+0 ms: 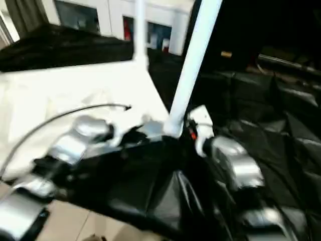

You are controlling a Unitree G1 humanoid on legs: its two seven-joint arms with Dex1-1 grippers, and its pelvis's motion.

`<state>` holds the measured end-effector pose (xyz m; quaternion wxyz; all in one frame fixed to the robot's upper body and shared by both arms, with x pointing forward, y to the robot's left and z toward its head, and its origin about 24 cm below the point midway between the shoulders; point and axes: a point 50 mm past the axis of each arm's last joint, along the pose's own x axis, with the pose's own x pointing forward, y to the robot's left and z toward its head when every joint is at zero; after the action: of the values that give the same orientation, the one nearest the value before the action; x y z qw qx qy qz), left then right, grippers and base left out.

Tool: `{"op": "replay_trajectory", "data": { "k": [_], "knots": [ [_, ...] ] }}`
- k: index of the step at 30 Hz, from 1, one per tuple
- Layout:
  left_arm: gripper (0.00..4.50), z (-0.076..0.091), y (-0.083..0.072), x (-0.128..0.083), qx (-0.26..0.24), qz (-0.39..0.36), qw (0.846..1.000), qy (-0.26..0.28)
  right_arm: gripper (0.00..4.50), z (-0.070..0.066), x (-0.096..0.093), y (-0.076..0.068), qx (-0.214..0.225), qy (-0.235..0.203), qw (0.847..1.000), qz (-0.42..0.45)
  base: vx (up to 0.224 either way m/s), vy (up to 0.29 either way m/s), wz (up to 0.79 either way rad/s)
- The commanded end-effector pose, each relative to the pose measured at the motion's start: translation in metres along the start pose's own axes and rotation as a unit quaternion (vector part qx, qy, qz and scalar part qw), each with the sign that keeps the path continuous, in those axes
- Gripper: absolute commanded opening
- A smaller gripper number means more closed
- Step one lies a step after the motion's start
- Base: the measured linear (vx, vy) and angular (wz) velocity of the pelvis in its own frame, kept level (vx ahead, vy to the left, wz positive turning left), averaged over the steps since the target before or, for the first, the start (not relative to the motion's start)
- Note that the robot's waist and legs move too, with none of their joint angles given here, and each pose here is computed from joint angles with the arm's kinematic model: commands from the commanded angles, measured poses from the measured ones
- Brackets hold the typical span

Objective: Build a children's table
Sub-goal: Rotate leg to tighten

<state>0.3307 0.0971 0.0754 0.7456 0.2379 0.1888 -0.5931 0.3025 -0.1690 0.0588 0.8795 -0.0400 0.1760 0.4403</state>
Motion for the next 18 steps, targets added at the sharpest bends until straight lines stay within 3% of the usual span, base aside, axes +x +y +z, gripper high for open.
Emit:
{"op": "replay_trajectory", "data": {
  "k": [1,6,17,18],
  "knots": [
    [0.00,0.004,-0.014,-0.002,0.023,-0.071,0.997,-0.026,4.37,0.004,-0.006,0.013,-0.036,0.013,0.997,0.063,0.000,0.000,0.00],
    [0.00,-0.005,-0.022,-0.016,0.031,-0.117,0.993,-0.012,4.37,0.003,-0.009,0.019,-0.063,0.027,0.993,0.092,0.000,0.000,0.00],
    [0.00,-0.006,-0.026,-0.023,0.039,-0.121,0.992,-0.007,4.37,-0.002,-0.008,0.022,-0.074,0.045,0.990,0.110,0.000,0.000,0.00],
    [0.00,-0.006,-0.025,-0.023,0.040,-0.121,0.992,-0.007,4.21,-0.003,-0.007,0.023,-0.072,0.044,0.990,0.111,0.000,0.000,0.00]
  ]
}}
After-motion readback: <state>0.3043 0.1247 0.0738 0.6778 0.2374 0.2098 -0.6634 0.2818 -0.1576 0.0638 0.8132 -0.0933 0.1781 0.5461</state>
